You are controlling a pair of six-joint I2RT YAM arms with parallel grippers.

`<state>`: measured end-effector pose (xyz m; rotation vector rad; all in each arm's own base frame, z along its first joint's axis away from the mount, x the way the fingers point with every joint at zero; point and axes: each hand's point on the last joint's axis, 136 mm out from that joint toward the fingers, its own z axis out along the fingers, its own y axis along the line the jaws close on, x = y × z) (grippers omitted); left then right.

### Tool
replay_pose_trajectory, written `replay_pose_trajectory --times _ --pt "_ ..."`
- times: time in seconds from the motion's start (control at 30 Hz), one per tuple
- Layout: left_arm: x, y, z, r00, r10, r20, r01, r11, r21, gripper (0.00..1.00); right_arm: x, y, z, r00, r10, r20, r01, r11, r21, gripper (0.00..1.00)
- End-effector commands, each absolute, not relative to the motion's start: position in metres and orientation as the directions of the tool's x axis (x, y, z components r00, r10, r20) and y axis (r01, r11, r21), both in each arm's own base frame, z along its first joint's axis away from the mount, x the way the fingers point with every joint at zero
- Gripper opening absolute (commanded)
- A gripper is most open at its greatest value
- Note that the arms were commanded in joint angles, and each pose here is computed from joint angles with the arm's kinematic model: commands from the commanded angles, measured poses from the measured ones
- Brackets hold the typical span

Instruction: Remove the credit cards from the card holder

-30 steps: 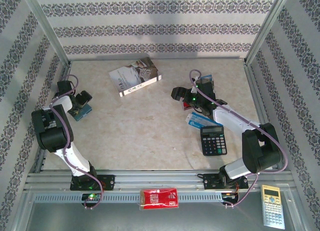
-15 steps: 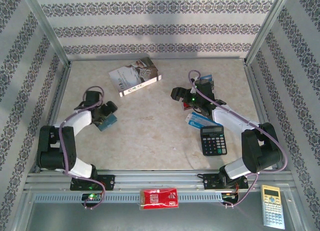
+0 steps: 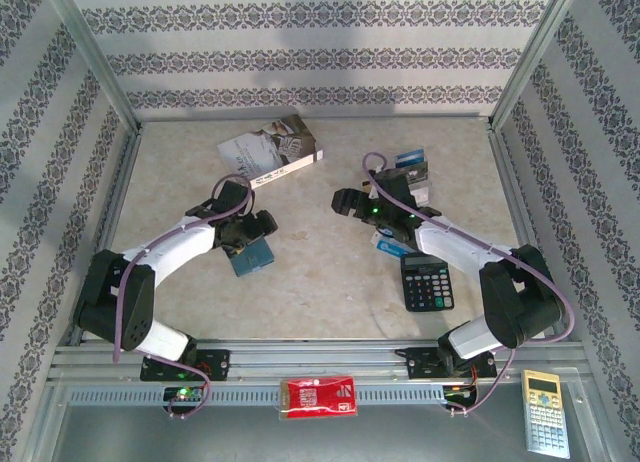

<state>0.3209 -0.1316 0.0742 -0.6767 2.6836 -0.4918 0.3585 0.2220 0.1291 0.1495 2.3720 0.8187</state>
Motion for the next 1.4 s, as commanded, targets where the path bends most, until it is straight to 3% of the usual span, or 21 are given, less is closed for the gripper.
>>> replay_pose_trajectory --times 0.0,0.17,0.37,0.6,0.9,1.0,1.13,1.37 --pt "0.321 -0.114 0.08 -0.9 -0.342 -0.269 -0.264 0.92 -0.288 0.91 0.342 0.244 0.126 -0.826 0.255 -0.503 -0.113 0.799 0.591 0.91" --pt "0.329 -0.089 0.061 -0.942 -0.219 -0.253 -0.177 0.968 -0.179 0.86 0.324 0.279 0.108 -0.866 0.195 -0.461 -0.132 0.8 0.586 0.85" --pt "0.32 -0.091 0.035 -0.964 -0.203 -0.173 -0.173 0.969 -0.176 0.86 0.32 0.303 0.101 -0.886 0.163 -0.434 -0.148 0.787 0.599 0.84" --pt "0.285 -0.11 0.02 -0.976 -0.213 -0.044 -0.192 0.94 -0.281 0.83 0.319 0.308 0.095 -0.895 0.156 -0.418 -0.144 0.786 0.602 0.84" --pt "0.234 -0.149 0.038 -0.983 -0.18 0.032 -0.176 0.879 -0.444 0.67 0.315 0.313 0.087 -0.911 0.144 -0.387 -0.136 0.781 0.61 0.82" --pt "0.23 -0.156 0.038 -0.98 -0.198 0.035 -0.189 0.851 -0.49 0.59 0.311 0.318 0.08 -0.922 0.13 -0.366 -0.134 0.779 0.613 0.78" --pt "0.238 -0.16 0.047 -0.975 -0.221 -0.015 -0.179 0.828 -0.531 0.58 0.302 0.331 0.072 -0.941 0.088 -0.326 -0.146 0.766 0.626 0.71" --pt "0.242 -0.134 0.041 -0.966 -0.256 -0.042 -0.211 0.868 -0.45 0.52 0.287 0.358 0.058 -0.959 -0.03 -0.282 -0.204 0.764 0.612 0.54"
